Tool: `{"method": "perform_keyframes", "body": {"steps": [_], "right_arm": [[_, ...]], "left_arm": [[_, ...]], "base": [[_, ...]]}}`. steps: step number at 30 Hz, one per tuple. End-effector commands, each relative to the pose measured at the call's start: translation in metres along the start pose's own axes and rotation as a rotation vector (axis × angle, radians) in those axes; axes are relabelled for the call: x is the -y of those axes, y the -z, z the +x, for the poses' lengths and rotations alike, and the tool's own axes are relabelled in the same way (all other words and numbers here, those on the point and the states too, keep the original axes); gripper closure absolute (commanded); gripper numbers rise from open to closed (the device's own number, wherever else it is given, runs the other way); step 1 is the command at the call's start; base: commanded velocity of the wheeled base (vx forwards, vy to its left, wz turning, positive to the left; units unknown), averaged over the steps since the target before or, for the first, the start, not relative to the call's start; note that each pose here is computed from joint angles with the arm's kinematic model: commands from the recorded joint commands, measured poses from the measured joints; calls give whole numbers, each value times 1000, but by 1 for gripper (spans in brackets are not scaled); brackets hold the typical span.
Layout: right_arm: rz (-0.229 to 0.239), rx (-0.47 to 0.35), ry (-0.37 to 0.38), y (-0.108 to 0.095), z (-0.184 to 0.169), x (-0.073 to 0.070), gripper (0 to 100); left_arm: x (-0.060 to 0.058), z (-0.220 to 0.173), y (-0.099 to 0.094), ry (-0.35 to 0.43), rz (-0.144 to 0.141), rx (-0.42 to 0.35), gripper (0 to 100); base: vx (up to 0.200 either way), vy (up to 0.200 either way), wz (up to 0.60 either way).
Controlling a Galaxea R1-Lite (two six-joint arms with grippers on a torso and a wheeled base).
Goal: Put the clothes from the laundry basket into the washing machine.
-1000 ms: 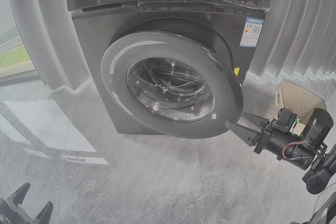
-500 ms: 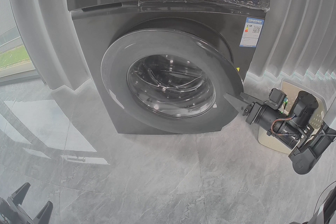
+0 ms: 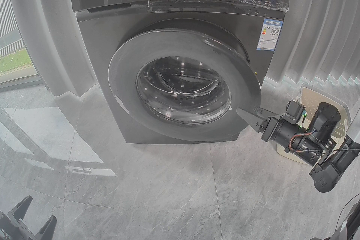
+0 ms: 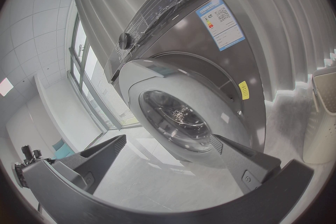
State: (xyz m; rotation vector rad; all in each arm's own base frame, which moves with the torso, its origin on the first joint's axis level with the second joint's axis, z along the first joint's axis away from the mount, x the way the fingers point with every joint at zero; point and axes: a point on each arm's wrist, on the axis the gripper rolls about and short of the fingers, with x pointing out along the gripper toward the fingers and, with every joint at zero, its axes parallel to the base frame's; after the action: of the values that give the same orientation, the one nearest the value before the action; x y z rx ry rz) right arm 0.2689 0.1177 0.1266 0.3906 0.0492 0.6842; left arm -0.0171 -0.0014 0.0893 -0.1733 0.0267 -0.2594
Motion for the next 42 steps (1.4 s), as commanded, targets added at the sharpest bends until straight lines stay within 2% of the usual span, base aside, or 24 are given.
{"method": "perform_keyframes", "body": {"steps": [1,3,6,8,16,21,27,30,34,35,42], "right_arm": [[-19,-21,-21,5,-3,-9,0],[-64,-44,-25,9,-9,-12,0],[-88,-58,-27,12,-11,-13,0],[-88,-52,-33,11,-9,-16,0],[-91,-21,-12,7,0,-7,0],[-98,-17,-17,6,1,-9,0],[-107,-1,-16,3,3,-7,0],[-112,15,12,-2,3,2,0],[-112,22,29,-2,7,7,0],[-114,37,53,-4,7,10,0],[-113,56,77,-6,9,10,0]], "left_arm": [[-1,1,5,-3,-5,-17,0],[-1,1,5,-3,-5,-17,0],[-1,1,5,-3,0,-17,0],[-1,1,5,-3,0,-17,0],[-1,1,5,-3,-2,-19,0],[-1,1,5,-6,0,-18,0],[-2,1,5,-45,-3,-11,0],[-2,1,5,-41,3,-12,0],[-2,1,5,-41,3,-12,0],[-2,1,5,-41,3,-12,0],[-2,1,5,-41,3,-12,0]], "base": [[0,0,0],[0,0,0],[0,0,0],[0,0,0],[0,0,0],[0,0,0],[100,0,0],[200,0,0],[0,0,0],[0,0,0],[0,0,0]]}}
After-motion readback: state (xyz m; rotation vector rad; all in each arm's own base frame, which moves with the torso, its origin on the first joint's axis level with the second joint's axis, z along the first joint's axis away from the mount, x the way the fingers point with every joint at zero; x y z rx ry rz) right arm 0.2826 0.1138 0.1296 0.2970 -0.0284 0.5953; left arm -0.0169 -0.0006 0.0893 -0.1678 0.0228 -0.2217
